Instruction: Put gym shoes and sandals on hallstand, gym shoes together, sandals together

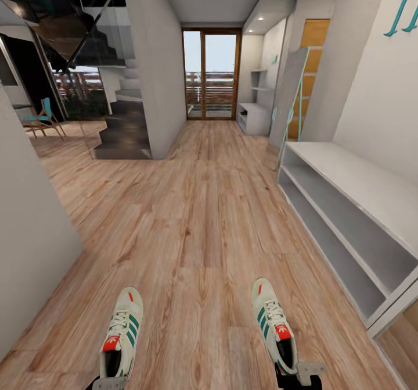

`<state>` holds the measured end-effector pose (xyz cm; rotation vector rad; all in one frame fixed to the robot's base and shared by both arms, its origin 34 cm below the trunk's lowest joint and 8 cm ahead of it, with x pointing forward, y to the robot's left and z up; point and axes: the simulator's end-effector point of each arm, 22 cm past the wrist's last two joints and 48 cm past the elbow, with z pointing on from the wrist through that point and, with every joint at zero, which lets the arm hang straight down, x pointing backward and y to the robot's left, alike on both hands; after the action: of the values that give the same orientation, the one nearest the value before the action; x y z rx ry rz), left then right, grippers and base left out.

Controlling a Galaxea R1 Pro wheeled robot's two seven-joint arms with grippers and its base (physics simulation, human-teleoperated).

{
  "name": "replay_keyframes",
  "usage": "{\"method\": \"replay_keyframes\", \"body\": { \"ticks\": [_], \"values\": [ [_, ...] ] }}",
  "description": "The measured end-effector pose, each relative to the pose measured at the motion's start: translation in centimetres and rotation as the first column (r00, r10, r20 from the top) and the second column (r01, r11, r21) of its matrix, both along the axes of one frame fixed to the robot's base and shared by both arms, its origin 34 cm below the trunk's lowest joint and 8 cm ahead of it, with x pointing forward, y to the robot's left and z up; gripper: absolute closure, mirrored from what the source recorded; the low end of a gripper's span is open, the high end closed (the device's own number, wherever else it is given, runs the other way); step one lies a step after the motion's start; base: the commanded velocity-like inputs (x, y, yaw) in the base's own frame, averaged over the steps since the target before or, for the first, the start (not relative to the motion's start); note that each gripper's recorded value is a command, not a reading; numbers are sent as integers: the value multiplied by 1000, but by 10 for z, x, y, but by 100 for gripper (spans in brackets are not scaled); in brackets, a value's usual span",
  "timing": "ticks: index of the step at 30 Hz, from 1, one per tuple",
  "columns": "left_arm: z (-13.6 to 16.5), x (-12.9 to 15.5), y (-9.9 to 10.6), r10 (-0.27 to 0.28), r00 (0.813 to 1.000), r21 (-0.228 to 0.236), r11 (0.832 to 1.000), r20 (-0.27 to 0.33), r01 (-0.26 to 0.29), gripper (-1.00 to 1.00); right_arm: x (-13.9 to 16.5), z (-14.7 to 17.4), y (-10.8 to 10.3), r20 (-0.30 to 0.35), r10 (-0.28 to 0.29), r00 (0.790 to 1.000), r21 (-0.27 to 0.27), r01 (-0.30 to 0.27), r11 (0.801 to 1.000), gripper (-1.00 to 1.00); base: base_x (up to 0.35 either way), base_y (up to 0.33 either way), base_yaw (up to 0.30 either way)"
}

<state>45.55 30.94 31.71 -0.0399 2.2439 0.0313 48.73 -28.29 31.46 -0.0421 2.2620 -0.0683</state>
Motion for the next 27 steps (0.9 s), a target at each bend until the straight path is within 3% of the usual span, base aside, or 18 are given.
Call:
{"method": "replay_keyframes", "body": {
  "ticks": [27],
  "values": [
    [0, 0, -1, 0, 1000, -1, 1000, 0, 0, 100, 1, 1, 0, 2, 0, 1000, -2, 0, 1000, 100, 339, 0, 0]
  ]
}}
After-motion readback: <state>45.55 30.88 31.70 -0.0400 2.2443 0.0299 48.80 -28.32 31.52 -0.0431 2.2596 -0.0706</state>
